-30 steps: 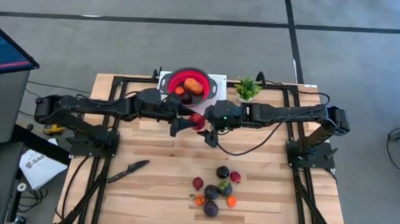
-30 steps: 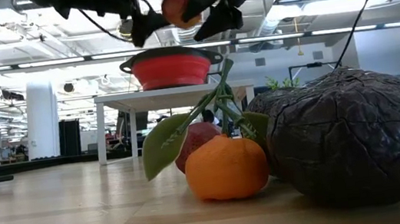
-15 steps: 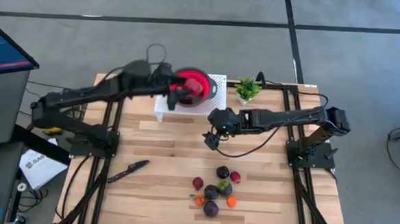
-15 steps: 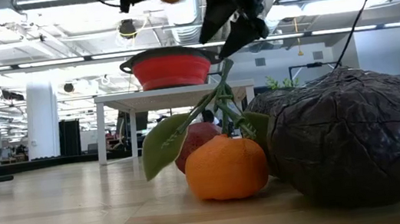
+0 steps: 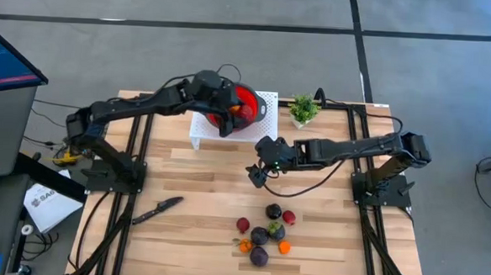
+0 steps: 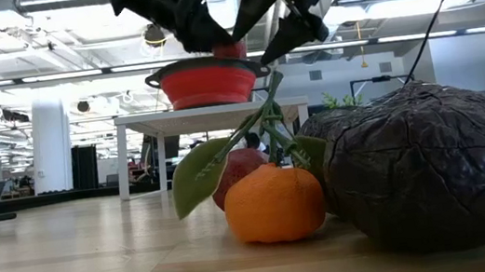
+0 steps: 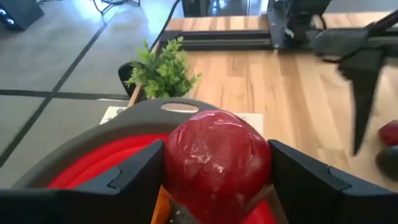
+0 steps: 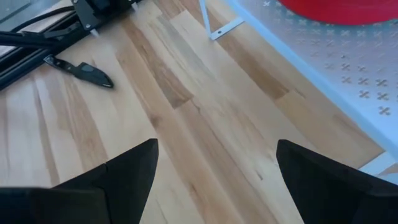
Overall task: Pick & Place Fruit
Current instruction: Put the red apple into the red strainer bowl on the shelf
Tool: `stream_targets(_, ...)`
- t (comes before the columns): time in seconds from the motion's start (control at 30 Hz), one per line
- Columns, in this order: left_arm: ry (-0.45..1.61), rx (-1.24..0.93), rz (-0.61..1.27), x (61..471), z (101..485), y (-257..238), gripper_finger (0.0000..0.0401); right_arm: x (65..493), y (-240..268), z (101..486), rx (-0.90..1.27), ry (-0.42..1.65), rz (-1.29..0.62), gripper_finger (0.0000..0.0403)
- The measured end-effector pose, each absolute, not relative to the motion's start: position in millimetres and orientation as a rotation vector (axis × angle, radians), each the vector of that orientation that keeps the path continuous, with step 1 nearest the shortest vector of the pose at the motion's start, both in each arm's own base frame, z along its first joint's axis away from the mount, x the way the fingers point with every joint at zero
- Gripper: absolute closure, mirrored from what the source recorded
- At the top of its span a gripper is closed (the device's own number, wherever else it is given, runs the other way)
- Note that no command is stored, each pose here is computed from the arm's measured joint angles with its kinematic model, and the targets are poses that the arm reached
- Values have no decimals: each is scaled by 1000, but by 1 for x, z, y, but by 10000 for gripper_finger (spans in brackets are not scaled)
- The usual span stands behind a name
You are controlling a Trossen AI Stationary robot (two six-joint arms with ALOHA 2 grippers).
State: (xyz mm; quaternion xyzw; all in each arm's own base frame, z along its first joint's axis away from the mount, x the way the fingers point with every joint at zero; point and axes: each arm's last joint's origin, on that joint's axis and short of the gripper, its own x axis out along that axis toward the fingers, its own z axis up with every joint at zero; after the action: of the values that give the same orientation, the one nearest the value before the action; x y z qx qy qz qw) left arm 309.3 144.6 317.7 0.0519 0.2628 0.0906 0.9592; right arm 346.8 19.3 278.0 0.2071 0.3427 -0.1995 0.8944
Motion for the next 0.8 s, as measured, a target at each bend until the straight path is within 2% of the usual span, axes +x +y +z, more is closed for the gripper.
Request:
stream_targets(0.53, 600, 66, 215, 308, 301, 149, 137, 348, 22, 279, 433, 695, -404, 82)
stream_targets(0.8, 599, 40, 223, 307, 297, 150, 88, 348, 22, 279, 431, 691, -404, 82)
